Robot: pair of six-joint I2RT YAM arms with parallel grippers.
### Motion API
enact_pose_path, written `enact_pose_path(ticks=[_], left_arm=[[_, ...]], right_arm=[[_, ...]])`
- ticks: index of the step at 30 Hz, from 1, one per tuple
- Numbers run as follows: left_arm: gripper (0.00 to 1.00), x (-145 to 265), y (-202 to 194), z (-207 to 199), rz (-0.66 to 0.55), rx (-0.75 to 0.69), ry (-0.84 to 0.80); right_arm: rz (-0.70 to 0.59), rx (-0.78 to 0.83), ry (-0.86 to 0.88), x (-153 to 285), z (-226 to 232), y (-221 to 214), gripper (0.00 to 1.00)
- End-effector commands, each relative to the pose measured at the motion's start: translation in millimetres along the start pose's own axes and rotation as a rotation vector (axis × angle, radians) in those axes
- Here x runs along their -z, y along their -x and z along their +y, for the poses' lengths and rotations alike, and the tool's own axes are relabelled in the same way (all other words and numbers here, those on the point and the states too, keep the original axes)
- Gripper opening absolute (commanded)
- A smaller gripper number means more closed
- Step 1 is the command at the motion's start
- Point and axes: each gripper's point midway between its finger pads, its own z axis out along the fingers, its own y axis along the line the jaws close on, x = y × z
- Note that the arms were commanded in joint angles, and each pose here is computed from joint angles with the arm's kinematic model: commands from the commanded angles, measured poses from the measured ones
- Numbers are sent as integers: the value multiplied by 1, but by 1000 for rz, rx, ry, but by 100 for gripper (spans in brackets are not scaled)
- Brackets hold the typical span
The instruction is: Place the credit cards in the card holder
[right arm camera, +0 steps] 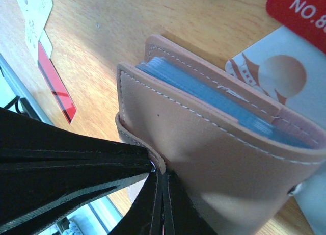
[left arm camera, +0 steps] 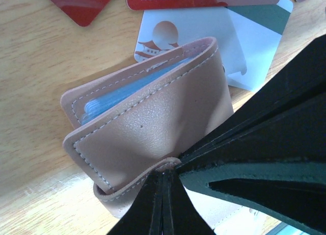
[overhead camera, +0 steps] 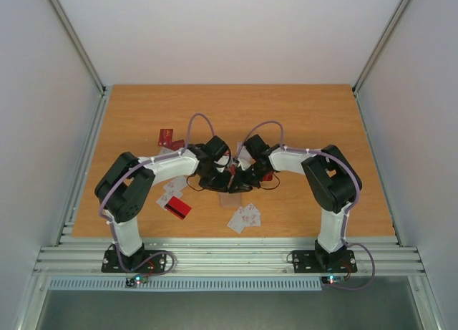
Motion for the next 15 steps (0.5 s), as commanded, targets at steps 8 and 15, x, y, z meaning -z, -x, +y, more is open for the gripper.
enact_pose_path(ticks=[8, 15], left_arm=[[0, -59, -101, 49, 355, 80, 152], [0, -33, -100, 55, 336, 6, 233]], right_arm=[[68, -100, -128, -14, -38, -29, 1], [99, -82, -132, -14, -31, -42, 1]])
